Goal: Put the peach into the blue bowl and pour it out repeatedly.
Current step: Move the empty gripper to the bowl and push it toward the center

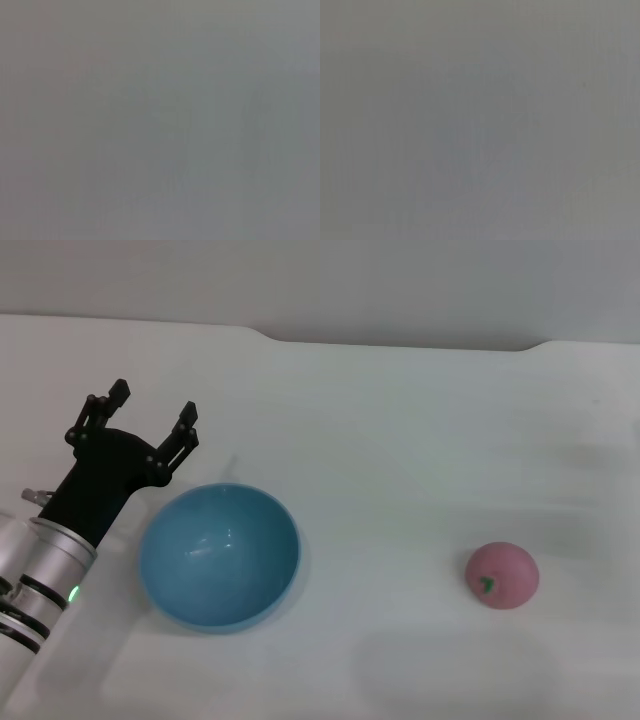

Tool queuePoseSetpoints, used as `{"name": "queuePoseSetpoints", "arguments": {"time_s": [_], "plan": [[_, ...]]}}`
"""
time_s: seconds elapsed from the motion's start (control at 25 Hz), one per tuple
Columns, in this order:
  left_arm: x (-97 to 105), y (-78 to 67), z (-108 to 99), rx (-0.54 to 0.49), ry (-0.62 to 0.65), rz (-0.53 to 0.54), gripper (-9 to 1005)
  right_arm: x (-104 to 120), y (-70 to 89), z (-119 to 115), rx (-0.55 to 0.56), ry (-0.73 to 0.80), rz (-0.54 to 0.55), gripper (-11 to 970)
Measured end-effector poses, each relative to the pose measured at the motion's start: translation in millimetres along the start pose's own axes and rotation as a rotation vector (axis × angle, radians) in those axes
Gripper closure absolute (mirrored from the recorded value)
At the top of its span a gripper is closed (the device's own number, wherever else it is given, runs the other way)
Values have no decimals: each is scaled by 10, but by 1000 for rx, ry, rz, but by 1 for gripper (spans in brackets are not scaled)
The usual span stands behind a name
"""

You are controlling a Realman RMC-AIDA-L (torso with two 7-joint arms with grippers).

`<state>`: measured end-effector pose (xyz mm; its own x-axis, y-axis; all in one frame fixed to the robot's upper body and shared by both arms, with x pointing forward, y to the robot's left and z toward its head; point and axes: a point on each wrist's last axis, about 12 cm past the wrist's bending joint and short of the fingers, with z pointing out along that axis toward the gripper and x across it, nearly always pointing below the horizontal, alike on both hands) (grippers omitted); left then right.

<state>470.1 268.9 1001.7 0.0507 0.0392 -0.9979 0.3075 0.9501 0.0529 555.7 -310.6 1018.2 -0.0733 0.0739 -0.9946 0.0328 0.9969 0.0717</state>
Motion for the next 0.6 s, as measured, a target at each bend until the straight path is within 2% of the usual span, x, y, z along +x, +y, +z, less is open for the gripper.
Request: {"name": "queuePoseSetpoints", "arguments": {"time_s": [0.36, 0.48, 0.52, 0.56, 0.6], "plan": [[-18, 59, 37, -23, -6, -11, 171, 8, -10, -5, 3, 6, -1, 259], [-38, 135, 65, -93, -23, -95, 171, 10, -11, -6, 4, 7, -1, 259], [-64, 194, 88, -107, -40, -156, 171, 10, -10, -4, 4, 8, -1, 259], [-64, 194, 88, -107, -40, -156, 171, 10, -10, -4, 4, 8, -1, 259], [-95, 259, 115, -107, -57, -195, 171, 11, -10, -4, 4, 8, -1, 259]]}}
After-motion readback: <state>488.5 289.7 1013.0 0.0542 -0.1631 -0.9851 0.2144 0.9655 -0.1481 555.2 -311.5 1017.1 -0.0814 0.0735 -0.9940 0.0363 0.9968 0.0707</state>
